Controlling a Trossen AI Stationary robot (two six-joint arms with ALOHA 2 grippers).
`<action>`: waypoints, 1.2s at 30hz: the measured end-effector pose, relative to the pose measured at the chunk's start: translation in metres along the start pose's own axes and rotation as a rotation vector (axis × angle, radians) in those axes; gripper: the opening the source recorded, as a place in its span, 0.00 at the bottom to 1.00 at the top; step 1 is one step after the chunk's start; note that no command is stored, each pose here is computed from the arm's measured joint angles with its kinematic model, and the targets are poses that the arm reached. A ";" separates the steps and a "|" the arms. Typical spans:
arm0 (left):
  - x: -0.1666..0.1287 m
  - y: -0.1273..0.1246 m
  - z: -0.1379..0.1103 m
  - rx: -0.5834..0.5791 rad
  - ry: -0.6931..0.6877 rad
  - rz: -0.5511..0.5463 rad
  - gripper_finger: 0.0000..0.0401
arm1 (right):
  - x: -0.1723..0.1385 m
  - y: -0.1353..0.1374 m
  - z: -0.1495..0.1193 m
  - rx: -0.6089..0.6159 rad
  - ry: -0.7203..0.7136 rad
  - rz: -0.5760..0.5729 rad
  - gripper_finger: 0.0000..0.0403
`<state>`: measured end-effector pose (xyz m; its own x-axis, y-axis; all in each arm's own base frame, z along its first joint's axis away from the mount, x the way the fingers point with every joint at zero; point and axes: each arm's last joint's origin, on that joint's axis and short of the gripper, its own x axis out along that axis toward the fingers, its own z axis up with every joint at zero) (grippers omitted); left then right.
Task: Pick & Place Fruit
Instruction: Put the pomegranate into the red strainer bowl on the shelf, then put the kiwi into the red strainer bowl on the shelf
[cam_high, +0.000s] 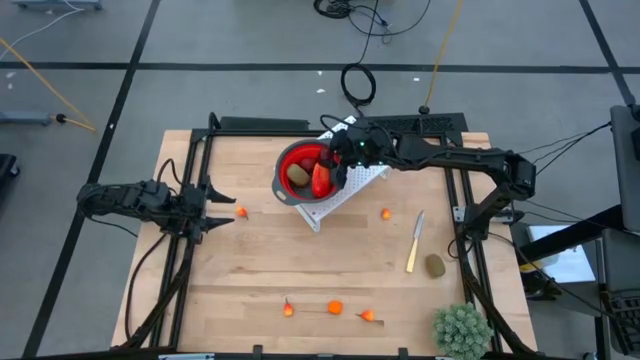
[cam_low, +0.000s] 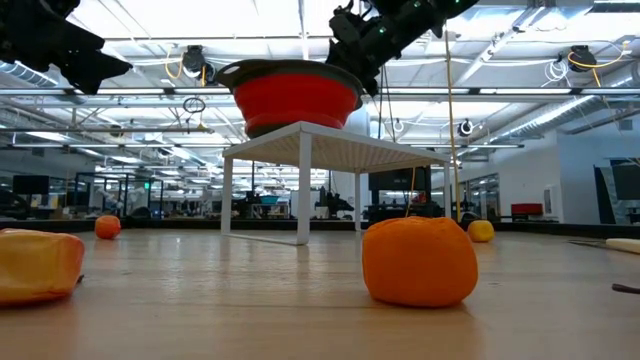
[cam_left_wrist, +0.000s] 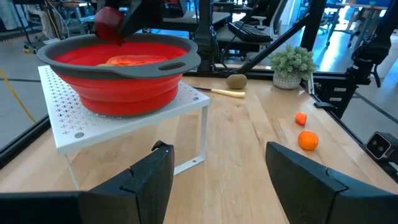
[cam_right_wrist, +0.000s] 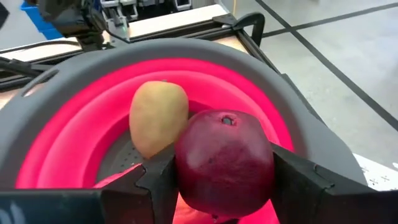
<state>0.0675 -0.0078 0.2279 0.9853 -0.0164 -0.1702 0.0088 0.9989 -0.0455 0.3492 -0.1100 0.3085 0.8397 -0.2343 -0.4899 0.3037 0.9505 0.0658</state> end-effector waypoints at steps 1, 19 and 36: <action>0.000 0.000 0.000 0.000 0.000 0.000 0.63 | 0.000 0.000 0.000 -0.005 0.000 0.001 0.49; 0.000 0.000 0.000 0.002 0.000 0.000 0.63 | 0.000 0.001 0.002 -0.056 -0.017 0.002 0.62; 0.000 0.000 0.000 -0.004 0.001 0.000 0.63 | -0.089 0.064 0.010 -0.167 -0.030 0.004 0.31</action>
<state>0.0676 -0.0079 0.2279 0.9852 -0.0168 -0.1709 0.0085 0.9988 -0.0492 0.2984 -0.0307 0.3652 0.8544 -0.2341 -0.4638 0.2235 0.9715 -0.0787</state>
